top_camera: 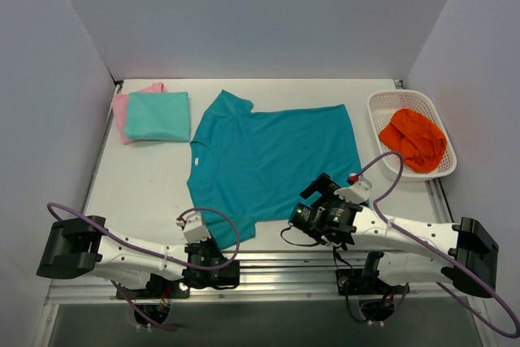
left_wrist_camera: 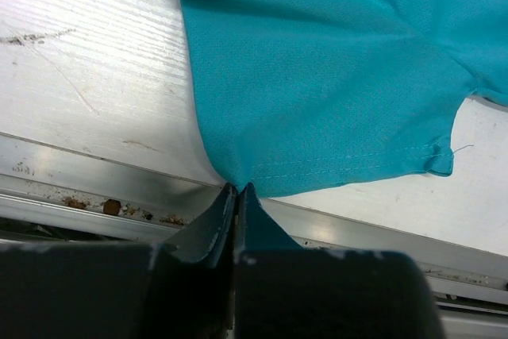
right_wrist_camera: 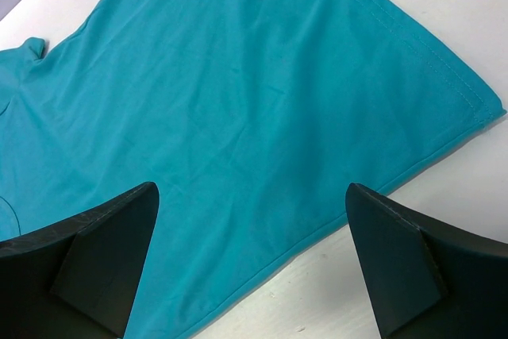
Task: Fold and stack the t-shirts
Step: Grap the side of the flattened tshirt closest away from the robot with both arms
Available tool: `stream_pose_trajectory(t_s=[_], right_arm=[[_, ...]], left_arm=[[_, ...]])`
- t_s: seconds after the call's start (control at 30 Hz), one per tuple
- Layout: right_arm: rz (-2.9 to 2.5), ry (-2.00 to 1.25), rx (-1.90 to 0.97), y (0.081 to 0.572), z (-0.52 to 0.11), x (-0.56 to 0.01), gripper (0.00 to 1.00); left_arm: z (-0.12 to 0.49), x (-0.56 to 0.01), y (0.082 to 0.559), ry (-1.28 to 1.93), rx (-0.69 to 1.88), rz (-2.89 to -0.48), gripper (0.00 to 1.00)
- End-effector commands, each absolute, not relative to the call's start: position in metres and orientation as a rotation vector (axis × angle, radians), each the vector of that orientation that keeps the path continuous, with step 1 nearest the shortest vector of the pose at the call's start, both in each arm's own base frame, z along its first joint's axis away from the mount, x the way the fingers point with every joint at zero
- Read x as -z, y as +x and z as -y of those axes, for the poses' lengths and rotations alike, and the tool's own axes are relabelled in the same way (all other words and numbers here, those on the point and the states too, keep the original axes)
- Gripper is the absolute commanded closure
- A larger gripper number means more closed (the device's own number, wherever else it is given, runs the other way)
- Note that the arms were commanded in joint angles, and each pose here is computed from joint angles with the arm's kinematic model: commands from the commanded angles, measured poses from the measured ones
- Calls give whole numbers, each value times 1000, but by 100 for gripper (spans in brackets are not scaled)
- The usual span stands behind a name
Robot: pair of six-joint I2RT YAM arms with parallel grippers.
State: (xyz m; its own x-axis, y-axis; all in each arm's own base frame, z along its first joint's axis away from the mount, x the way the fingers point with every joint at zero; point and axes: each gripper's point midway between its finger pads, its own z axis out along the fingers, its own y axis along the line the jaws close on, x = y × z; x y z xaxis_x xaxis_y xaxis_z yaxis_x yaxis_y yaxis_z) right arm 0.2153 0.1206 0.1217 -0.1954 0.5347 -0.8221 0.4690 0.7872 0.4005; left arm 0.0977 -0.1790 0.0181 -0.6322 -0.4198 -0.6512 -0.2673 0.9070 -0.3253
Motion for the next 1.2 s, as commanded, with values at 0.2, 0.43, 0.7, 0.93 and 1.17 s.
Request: stream_pose_trajectory(t_s=[0.2,0.43,0.7,0.93,1.17], right_arm=[[-1796,682,-159,226,-126,-124,0],[-1898,699,-369,246,-110,-88,0],[-2123,888,-254,247,-84,-21,0],[-2026,800,-213,255,-104,-94,0],[-2155,774,-166,234,-102,-114,0]], left_arm=[[157,-78,142,-724,351,-1927,98],[134,-97,159,-689,286,-1823,98],[127,-115,168,-607,316,-1768,98],[156,-143,192,-452,333,-1768,98],[159,-147,238,-490,469,-1760,98]])
